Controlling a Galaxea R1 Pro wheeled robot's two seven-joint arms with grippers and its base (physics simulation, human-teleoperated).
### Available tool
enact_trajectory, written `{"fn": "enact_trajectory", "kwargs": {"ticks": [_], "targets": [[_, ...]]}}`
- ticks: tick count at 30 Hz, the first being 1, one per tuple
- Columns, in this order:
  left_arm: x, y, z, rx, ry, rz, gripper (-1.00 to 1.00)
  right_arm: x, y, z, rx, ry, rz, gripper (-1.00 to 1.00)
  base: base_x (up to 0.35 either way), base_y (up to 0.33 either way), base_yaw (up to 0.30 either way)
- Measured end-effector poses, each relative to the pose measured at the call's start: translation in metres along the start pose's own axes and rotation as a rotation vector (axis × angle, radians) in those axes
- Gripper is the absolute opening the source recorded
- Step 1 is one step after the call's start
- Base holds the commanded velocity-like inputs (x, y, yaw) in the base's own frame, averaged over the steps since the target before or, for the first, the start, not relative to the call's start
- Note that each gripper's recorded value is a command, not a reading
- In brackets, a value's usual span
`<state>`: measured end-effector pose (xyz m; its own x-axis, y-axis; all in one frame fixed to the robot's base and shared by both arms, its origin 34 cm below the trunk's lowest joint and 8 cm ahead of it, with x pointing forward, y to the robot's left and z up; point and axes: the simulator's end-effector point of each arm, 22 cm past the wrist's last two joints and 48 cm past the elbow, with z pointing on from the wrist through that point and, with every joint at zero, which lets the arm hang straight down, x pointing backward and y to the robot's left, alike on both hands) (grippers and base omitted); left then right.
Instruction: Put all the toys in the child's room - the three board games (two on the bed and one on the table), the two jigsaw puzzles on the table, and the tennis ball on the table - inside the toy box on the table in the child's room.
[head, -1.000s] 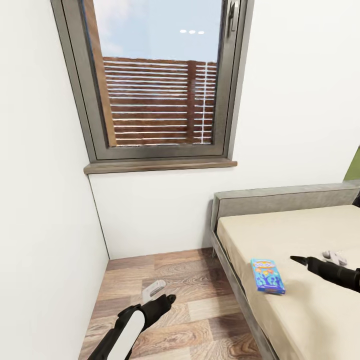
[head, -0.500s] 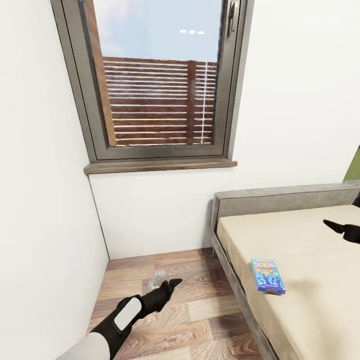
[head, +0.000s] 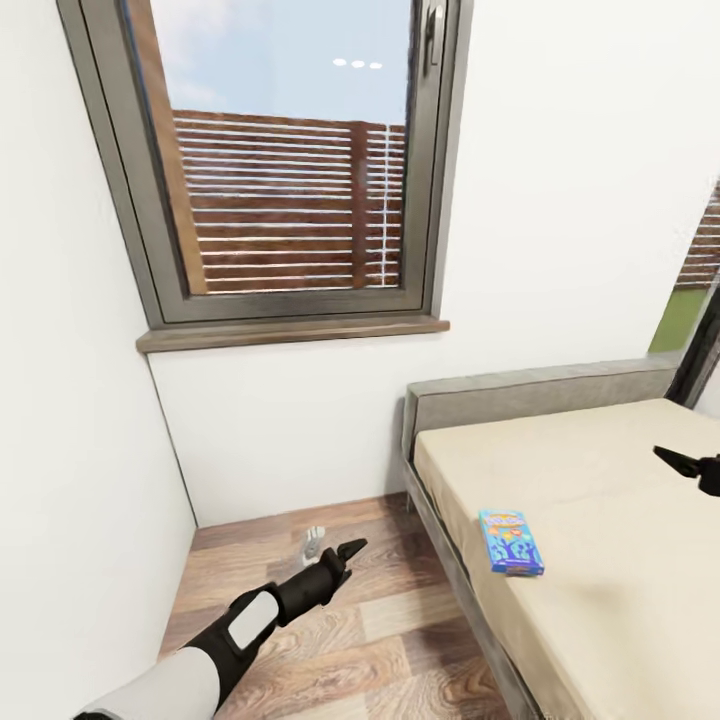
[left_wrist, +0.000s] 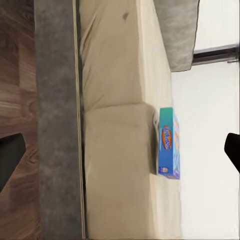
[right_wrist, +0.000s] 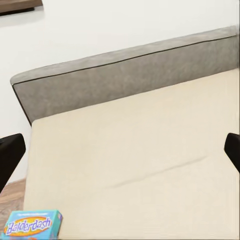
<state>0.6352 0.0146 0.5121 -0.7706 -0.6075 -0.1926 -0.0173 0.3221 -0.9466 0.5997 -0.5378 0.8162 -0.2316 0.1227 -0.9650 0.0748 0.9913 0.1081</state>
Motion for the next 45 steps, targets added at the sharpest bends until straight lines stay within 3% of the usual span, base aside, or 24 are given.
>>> {"fn": "enact_trajectory", "kwargs": {"ticks": [7, 11, 16, 20, 26, 31, 45], "targets": [[-0.003, -0.018, -0.004, 0.088, 0.003, 0.088, 1.0, 0.005, 0.005, 0.002, -0.009, 0.005, 0.009, 1.0, 0.0, 0.0, -0.287], [-0.005, -0.021, -0.005, 0.102, -0.003, 0.1, 1.0, 0.007, 0.007, 0.002, -0.013, 0.006, 0.013, 1.0, 0.0, 0.0, -0.29], [-0.021, -0.018, -0.003, 0.069, -0.053, 0.152, 1.0, 0.007, 0.008, 0.003, -0.013, 0.006, 0.014, 1.0, 0.0, 0.0, -0.29], [-0.041, -0.004, -0.004, -0.017, -0.093, 0.182, 1.0, 0.007, 0.008, 0.003, -0.013, 0.006, 0.014, 1.0, 0.0, 0.0, -0.29], [-0.053, 0.007, -0.009, -0.057, -0.116, 0.181, 1.0, 0.007, 0.009, 0.003, -0.018, 0.006, 0.014, 1.0, 0.0, 0.0, -0.29], [-0.054, 0.01, -0.011, -0.065, -0.12, 0.177, 1.0, 0.007, 0.019, 0.002, -0.065, 0.005, 0.014, 1.0, 0.0, 0.0, -0.29], [-0.059, -0.004, -0.016, 0.014, -0.118, 0.185, 1.0, 0.006, 0.025, 0.002, -0.094, -0.001, 0.005, 1.0, 0.0, 0.0, -0.236]]}}
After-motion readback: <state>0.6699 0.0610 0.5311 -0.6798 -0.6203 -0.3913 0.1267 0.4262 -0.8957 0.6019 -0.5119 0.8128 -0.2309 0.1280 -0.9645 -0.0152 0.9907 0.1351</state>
